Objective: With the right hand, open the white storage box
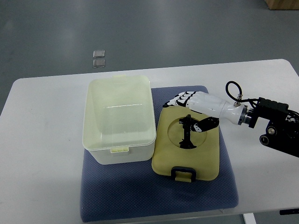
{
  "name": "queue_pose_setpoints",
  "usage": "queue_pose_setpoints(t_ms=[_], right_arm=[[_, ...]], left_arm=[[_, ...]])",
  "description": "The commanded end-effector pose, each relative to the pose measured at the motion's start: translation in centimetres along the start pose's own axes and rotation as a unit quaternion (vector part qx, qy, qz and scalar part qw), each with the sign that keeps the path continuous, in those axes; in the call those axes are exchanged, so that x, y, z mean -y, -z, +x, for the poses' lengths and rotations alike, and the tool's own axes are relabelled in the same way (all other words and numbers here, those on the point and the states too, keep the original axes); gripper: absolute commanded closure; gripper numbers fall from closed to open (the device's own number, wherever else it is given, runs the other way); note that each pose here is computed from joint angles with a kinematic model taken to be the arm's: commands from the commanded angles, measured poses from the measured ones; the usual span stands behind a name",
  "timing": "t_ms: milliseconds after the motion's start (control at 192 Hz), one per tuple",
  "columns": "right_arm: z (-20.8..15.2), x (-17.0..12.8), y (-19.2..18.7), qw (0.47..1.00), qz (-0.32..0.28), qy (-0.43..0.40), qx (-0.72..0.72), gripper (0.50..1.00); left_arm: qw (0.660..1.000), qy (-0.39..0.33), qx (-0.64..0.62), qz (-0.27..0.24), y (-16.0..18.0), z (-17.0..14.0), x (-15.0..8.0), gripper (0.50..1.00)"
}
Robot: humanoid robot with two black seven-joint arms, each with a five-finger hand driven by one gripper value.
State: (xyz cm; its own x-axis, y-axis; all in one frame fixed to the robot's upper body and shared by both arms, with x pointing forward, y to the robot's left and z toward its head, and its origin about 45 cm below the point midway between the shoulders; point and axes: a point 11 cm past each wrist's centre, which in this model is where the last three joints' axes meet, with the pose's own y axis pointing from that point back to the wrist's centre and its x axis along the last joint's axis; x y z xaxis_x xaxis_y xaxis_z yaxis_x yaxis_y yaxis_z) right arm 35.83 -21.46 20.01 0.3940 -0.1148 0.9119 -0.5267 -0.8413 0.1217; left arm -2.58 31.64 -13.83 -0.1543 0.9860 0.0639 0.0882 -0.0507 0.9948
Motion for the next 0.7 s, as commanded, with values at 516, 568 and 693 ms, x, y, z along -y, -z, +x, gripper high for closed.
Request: queue_pose_setpoints(t_ms=[516,568,693], right_arm=[[5.3,-5.0,-3.8,0.992,-0.072,0.098,0.009,0.570],[7.0,-5.0,-4.1,0.993,-0.077,0.085,0.000,0.570],[10.8,-4.7,-4.6,0.996,-0.086,0.037,-0.011,0.570]], left_arm=[[1.000,-0.002,0.001,0.000,0.0,0.1,0.0,0.500],[1.000,-0.002,0.001,0.000,0.0,0.1,0.0,0.500],[1.000,-0.001,0.001,0.000,0.0,0.1,0.0,0.500]])
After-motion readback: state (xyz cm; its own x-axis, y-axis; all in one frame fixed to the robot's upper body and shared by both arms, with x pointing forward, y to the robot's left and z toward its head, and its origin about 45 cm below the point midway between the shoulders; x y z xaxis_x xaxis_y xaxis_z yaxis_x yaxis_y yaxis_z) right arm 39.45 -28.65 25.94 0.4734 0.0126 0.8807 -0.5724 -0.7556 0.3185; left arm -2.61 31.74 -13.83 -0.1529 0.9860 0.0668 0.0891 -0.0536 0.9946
